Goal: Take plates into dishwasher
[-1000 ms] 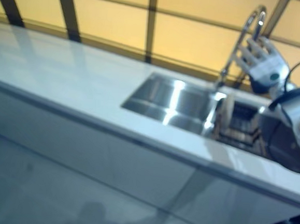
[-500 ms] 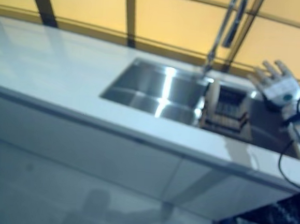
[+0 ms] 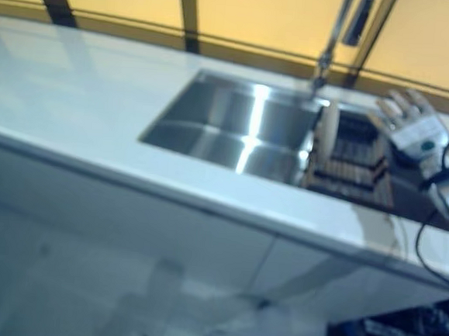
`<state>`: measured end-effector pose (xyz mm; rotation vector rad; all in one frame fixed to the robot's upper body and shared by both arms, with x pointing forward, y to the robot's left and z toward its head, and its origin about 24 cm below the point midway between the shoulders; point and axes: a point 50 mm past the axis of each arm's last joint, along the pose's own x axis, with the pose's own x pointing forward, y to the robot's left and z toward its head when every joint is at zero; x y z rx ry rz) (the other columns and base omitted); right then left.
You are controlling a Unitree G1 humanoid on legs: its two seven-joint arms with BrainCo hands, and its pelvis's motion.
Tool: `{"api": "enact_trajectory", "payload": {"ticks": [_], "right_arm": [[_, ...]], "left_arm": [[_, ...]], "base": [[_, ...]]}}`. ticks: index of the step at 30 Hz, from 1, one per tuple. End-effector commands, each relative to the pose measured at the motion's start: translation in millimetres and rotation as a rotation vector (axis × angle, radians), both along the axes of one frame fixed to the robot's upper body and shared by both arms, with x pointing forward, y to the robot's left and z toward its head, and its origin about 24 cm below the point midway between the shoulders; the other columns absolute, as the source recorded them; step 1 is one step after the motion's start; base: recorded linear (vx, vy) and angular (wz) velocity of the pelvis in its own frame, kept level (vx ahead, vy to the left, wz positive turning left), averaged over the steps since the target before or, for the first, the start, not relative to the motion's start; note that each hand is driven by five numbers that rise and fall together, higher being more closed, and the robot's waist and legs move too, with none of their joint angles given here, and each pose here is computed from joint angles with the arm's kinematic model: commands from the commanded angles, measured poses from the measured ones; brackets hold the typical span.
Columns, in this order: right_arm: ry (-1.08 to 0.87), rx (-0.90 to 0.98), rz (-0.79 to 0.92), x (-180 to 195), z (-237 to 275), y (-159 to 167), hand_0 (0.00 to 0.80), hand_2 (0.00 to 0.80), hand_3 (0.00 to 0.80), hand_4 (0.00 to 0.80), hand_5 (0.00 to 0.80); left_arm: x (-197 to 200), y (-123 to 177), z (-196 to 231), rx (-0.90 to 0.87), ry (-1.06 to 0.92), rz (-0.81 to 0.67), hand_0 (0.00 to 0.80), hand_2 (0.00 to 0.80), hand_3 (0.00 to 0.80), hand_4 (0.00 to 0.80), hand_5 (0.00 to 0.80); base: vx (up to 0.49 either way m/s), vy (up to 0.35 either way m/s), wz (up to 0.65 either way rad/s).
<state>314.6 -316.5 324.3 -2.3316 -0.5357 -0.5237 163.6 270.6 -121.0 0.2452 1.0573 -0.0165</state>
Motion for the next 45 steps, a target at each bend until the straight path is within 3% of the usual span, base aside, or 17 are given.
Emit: {"api": "enact_trajectory", "payload": {"ticks": [1, 25, 41, 45], "right_arm": [[-0.165, 0.000, 0.050, -12.0, 37.3, 9.0, 0.000, 0.000, 0.000, 0.000, 0.000], [-0.303, 0.067, 0.087, -20.2, 58.2, 14.4, 0.000, 0.000, 0.000, 0.000, 0.000], [-0.293, 0.034, 0.105, -16.1, 63.9, 28.4, 0.000, 0.000, 0.000, 0.000, 0.000], [-0.289, 0.030, 0.107, -12.4, 66.2, 34.2, 0.000, 0.000, 0.000, 0.000, 0.000]], "left_arm": [[-9.0, 9.9, -0.9, 0.023, 0.016, 0.012, 0.000, 0.000, 0.000, 0.000, 0.000], [-10.2, 8.4, -1.0, 0.035, -0.009, 0.005, 0.000, 0.000, 0.000, 0.000, 0.000], [-6.9, 6.8, 0.7, 0.023, -0.028, 0.002, 0.000, 0.000, 0.000, 0.000, 0.000], [1.3, 6.5, 5.3, -0.035, -0.116, 0.143, 0.000, 0.000, 0.000, 0.000, 0.000]], "base": [[0.000, 0.000, 0.00], [0.007, -0.003, 0.01], [-0.001, -0.002, 0.01], [0.004, -0.004, 0.01]]}}
